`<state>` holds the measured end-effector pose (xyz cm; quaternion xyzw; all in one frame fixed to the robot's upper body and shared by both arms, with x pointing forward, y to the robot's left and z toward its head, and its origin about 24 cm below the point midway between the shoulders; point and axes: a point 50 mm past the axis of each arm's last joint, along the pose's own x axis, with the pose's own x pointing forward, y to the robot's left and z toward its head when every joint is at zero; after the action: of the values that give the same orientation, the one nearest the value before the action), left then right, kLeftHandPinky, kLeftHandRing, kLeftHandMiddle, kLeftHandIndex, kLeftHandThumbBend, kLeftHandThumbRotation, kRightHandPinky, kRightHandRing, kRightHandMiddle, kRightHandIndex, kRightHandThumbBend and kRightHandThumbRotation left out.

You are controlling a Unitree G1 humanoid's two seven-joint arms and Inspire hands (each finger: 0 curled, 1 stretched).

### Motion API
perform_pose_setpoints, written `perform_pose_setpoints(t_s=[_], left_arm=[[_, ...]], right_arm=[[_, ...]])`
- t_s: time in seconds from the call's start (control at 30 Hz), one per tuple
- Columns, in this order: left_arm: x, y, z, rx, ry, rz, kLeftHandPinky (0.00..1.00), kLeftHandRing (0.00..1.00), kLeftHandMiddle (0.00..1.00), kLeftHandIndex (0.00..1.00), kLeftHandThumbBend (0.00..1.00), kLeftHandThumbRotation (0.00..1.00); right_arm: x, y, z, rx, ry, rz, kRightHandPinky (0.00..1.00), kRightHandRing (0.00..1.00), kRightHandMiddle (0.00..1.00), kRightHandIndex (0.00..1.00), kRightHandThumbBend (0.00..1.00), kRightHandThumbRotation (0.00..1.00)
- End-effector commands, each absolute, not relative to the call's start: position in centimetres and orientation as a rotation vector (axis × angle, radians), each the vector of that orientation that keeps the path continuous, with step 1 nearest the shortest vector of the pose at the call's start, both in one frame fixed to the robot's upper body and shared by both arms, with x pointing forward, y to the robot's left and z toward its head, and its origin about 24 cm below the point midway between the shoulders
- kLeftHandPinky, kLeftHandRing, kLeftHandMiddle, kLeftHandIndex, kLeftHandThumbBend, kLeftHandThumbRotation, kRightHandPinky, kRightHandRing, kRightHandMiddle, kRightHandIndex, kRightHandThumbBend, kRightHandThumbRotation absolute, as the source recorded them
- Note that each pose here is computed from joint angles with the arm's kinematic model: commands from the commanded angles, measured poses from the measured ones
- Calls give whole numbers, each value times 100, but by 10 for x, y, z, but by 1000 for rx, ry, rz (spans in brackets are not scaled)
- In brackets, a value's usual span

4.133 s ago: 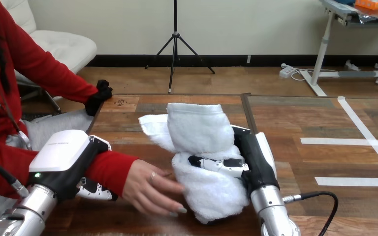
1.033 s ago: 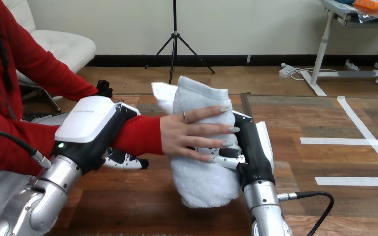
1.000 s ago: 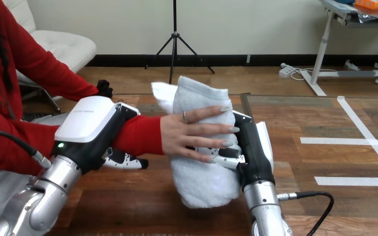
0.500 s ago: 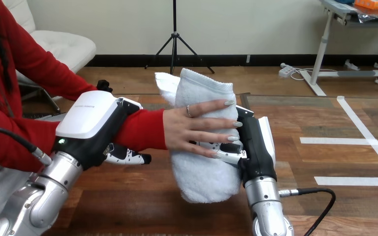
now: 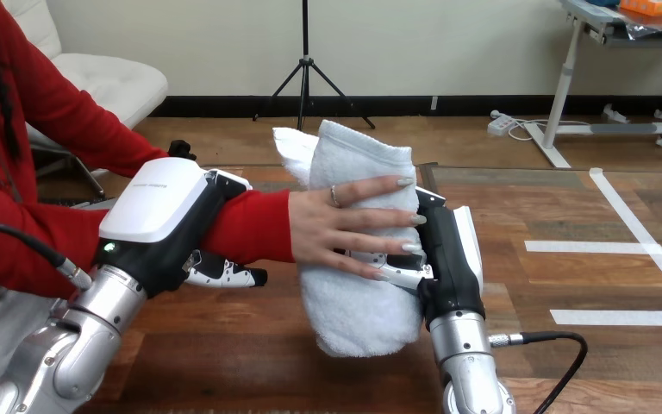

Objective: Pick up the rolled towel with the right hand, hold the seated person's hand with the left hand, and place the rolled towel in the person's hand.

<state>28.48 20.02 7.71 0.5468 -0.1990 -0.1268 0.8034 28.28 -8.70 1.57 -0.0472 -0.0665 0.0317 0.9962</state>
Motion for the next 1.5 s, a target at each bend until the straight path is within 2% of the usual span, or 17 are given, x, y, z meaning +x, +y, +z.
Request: perform_pose_setpoints(t_s=[0.0, 0.2, 0.4, 0.67, 0.93, 1.23, 1.47], left_arm=[[295, 168, 124, 1097, -703, -259, 30, 32, 37, 38, 82, 0], [295, 168, 123, 1087, -709, -254, 31, 34, 38, 39, 83, 0], [295, 168, 123, 1082, -706, -252, 35, 37, 42, 42, 84, 0], [294, 168, 125, 1071, -715, -241, 42, 45, 50, 53, 88, 7], [292, 167, 128, 1070, -711, -235, 48, 52, 59, 64, 94, 15], [290, 166, 132, 1065, -716, -229, 52, 59, 67, 73, 99, 18], [288, 166, 135, 1072, -714, -224, 55, 63, 73, 78, 100, 19]], right_arm=[[285, -36, 52, -20, -287, 237, 28, 33, 44, 44, 77, 0], [286, -38, 53, -23, -299, 245, 30, 36, 45, 45, 78, 0], [287, -38, 52, -28, -291, 261, 39, 45, 52, 52, 81, 0], [288, -40, 51, -46, -265, 288, 57, 66, 70, 73, 90, 1], [289, -41, 51, -62, -261, 312, 73, 82, 84, 89, 97, 11], [289, -41, 50, -71, -258, 321, 82, 93, 93, 98, 100, 19], [290, -42, 49, -67, -253, 336, 89, 97, 98, 100, 100, 22]])
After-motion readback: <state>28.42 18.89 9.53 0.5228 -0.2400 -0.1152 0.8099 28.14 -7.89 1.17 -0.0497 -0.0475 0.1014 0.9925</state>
